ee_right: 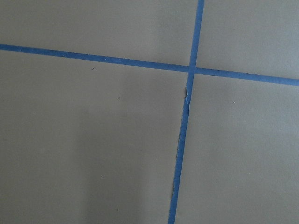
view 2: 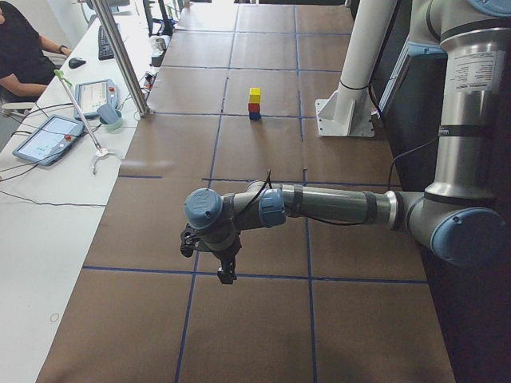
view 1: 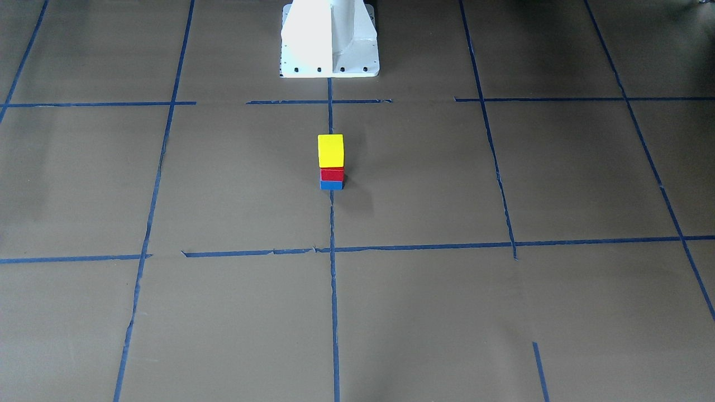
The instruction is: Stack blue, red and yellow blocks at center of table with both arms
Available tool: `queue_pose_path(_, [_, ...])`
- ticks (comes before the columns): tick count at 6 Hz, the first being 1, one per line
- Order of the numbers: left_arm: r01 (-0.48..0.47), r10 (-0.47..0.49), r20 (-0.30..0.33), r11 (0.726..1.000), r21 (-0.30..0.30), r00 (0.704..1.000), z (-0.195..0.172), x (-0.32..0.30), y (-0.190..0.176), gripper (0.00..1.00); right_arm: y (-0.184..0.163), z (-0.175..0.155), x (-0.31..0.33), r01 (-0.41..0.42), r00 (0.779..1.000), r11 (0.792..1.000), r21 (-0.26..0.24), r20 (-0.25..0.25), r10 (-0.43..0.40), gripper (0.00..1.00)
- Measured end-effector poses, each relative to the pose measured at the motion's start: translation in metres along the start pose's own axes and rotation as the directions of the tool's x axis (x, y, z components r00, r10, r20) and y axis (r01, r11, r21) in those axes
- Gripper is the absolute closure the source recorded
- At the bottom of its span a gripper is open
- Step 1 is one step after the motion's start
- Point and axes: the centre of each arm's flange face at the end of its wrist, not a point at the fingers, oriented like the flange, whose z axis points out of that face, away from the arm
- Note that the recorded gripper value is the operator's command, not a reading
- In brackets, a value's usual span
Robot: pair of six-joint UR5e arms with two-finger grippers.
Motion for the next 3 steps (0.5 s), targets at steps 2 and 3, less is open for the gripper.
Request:
queue_pose_path(2, [0.014, -0.014, 0.002, 1.0, 0.003, 1.0, 0.0014, -0.0017, -0.0033, 0.0, 0.0034, 0.0005, 0.0028, 0.002, 1.0, 1.0, 0.0, -0.023, -0.002, 0.0])
queue_pose_path(3, [0.012, -0.012, 0.024, 1.0, 0.009, 1.0, 0.0002, -0.0028, -0.0046, 0.0, 0.004, 0.0003, 0.0042, 0.005, 0.999, 1.0, 0.002, -0.038, -0.005, 0.0])
